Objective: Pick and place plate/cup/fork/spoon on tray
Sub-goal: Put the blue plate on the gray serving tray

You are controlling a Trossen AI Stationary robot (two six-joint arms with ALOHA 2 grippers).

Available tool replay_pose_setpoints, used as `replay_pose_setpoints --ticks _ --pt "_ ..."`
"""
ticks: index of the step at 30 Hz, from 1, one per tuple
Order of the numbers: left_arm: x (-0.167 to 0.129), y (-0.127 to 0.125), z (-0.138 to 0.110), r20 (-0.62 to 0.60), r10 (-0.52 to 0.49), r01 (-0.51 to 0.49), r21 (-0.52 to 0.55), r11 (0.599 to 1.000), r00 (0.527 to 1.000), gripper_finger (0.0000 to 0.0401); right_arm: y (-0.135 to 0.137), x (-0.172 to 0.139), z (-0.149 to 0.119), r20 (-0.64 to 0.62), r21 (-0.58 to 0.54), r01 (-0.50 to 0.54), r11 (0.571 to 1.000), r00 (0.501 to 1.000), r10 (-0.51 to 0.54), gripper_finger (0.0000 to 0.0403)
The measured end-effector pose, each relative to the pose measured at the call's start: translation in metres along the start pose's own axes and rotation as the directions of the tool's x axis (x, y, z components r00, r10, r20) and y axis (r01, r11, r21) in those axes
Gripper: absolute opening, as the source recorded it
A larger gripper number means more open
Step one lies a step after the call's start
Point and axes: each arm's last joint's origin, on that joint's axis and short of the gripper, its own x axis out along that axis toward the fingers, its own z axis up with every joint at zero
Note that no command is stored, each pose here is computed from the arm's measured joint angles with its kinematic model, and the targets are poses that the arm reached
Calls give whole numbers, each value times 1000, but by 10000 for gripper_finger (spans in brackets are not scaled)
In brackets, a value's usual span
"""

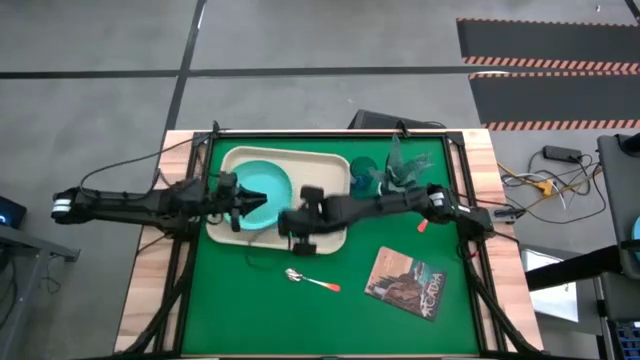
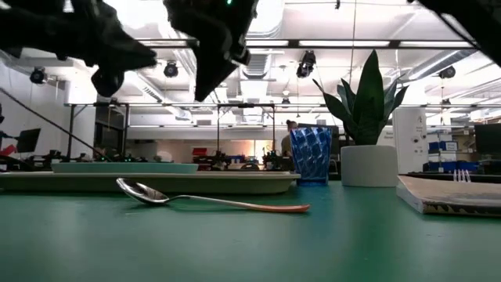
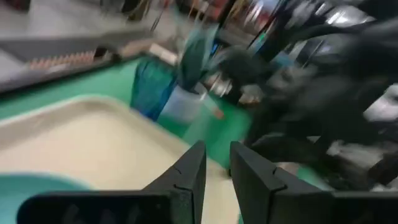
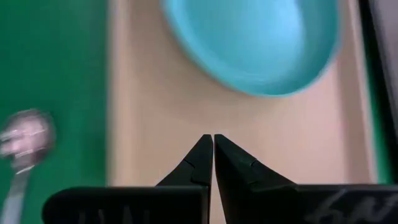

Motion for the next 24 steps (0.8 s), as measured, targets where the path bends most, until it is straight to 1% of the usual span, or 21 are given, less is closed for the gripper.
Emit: replay_pose_setpoints --ticks 2,7,12,15,18,20,22,24 --pt "7 -1 -1 -49 25 -25 8 1000 998 59 19 -1 -8 6 -12 -11 1000 1000 11 8" --pt "25 -3 -2 -123 64 -62 23 998 990 59 57 5 -43 -24 -37 60 998 998 -61 8" --pt "43 -4 -7 -201 106 -100 40 994 974 59 75 -6 -79 0 -10 47 999 999 -47 8" --pt "53 -4 -7 -263 149 -149 18 989 953 57 79 -15 -98 70 -9 16 1000 997 -15 8" --pt "61 -1 -10 -363 222 -219 49 975 905 45 80 -29 -114 190 -12 -21 1000 981 23 8" --pt "65 1 -12 -422 261 -254 74 964 868 31 78 -38 -123 273 -31 -41 999 961 48 9" --pt "68 3 -15 -475 295 -282 101 954 829 15 73 -45 -132 365 -49 -42 998 929 57 9" --pt "72 3 -16 -503 312 -295 116 949 806 4 68 -50 -142 439 -74 -43 996 895 72 9"
